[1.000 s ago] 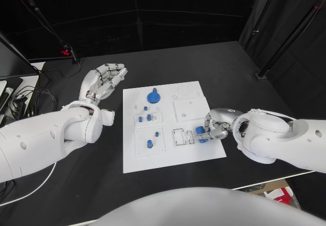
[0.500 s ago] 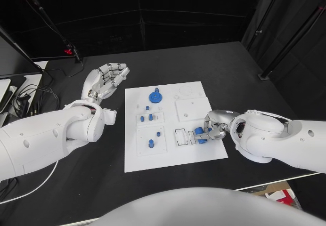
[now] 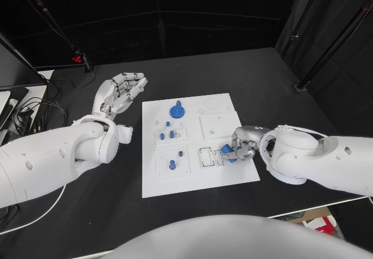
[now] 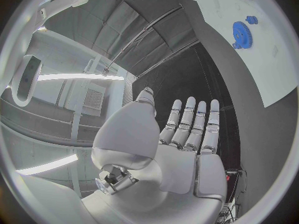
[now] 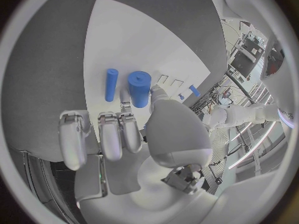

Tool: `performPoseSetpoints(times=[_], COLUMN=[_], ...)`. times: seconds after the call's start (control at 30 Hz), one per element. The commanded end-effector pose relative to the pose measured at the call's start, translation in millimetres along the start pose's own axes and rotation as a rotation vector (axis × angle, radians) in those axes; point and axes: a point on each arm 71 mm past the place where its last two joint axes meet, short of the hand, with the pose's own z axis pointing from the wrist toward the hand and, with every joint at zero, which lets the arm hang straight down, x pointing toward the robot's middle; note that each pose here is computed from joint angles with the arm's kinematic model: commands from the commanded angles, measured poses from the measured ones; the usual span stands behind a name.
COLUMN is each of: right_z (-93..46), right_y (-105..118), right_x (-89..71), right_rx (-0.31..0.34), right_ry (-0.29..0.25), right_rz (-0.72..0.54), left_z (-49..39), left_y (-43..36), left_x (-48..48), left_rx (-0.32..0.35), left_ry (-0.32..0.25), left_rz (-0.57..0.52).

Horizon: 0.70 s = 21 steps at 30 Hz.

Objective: Assemble the parts on the task board

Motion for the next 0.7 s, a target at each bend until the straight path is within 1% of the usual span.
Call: performPoseSetpoints(times=[0.03,0.5,0.6,0.7], right_z=[0.2,1.0,0.8,0.3], right_y=[0.4,3.7,4.3,4.8], right_x=[6.1,8.1,7.6,6.0], right_rx=[0.006,-0.006,-0.016,-0.033], right_ry=[0.045,0.063,0.052,0.03], right_rz=[-0.012,0.002,0.02,0.052], left_z=[0.3,0.3,0.3,0.4], left_y=[-5.7,-5.6,-5.6,-5.6], left_x=[0.7,0.8,0.8,1.0], left_rx=[0.065,0.064,0.064,0.064], left_ry=[0.006,0.006,0.007,0.008], left_rz=[-0.006,-0.006,-0.007,-0.007])
